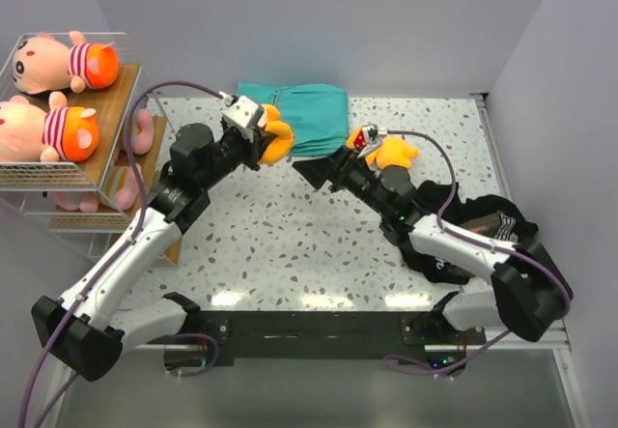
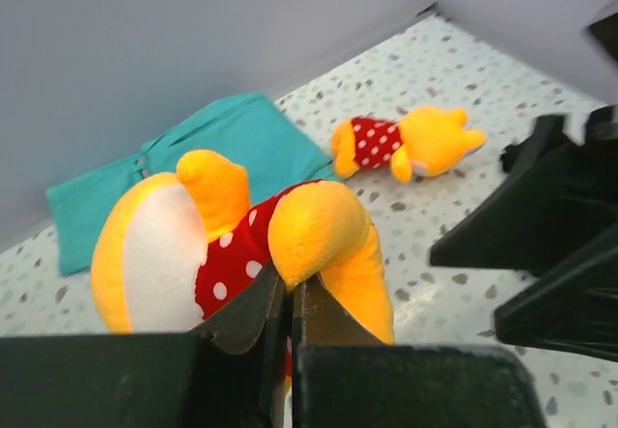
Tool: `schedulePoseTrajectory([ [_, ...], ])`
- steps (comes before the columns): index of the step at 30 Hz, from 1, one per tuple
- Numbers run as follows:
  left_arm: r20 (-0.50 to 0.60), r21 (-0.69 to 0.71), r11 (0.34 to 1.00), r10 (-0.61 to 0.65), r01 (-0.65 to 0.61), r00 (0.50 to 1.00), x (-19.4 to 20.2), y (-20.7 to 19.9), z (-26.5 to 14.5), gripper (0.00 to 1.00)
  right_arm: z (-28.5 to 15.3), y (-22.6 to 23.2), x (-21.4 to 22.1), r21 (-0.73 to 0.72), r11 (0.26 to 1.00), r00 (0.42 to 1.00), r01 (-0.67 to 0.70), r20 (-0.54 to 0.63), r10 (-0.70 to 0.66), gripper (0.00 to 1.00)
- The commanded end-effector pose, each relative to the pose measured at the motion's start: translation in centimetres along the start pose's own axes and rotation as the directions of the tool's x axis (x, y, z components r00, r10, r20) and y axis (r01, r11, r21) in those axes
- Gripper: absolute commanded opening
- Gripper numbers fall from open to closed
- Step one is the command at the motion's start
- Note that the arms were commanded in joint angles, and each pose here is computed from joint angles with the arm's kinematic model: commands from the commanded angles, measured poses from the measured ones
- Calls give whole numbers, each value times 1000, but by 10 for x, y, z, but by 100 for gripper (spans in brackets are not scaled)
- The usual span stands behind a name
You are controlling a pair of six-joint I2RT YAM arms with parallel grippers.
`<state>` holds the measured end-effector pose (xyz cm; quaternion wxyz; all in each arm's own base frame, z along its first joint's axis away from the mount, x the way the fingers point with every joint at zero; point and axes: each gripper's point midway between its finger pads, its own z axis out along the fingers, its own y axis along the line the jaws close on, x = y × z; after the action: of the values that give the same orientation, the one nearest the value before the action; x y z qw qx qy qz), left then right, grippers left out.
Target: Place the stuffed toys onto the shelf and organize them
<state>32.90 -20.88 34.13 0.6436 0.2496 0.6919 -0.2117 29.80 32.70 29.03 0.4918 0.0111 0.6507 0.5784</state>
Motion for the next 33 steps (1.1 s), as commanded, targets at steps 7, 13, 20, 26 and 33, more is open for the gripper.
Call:
schedulePoseTrajectory([
  [7,-474,-362,880,111,-308,873,82,90,-23,0,-33,-20,-38,256,912,946,321,-38,-322,99],
  [13,-602,-385,838,88,-386,794,119,103,-35,0,-31,-20,-36,253,910,944,329,-58,-325,99],
  [20,-742,-416,730,73,-543,667,156,128,-56,0,-31,-17,-37,247,912,945,327,-58,-323,99],
  [26,-794,-405,695,55,-595,605,181,135,-65,0,-34,-13,-40,244,909,941,337,-52,-335,99],
  [33,-853,-364,625,76,-691,517,200,154,-75,0,-38,-10,-41,237,910,940,339,-44,-338,99],
])
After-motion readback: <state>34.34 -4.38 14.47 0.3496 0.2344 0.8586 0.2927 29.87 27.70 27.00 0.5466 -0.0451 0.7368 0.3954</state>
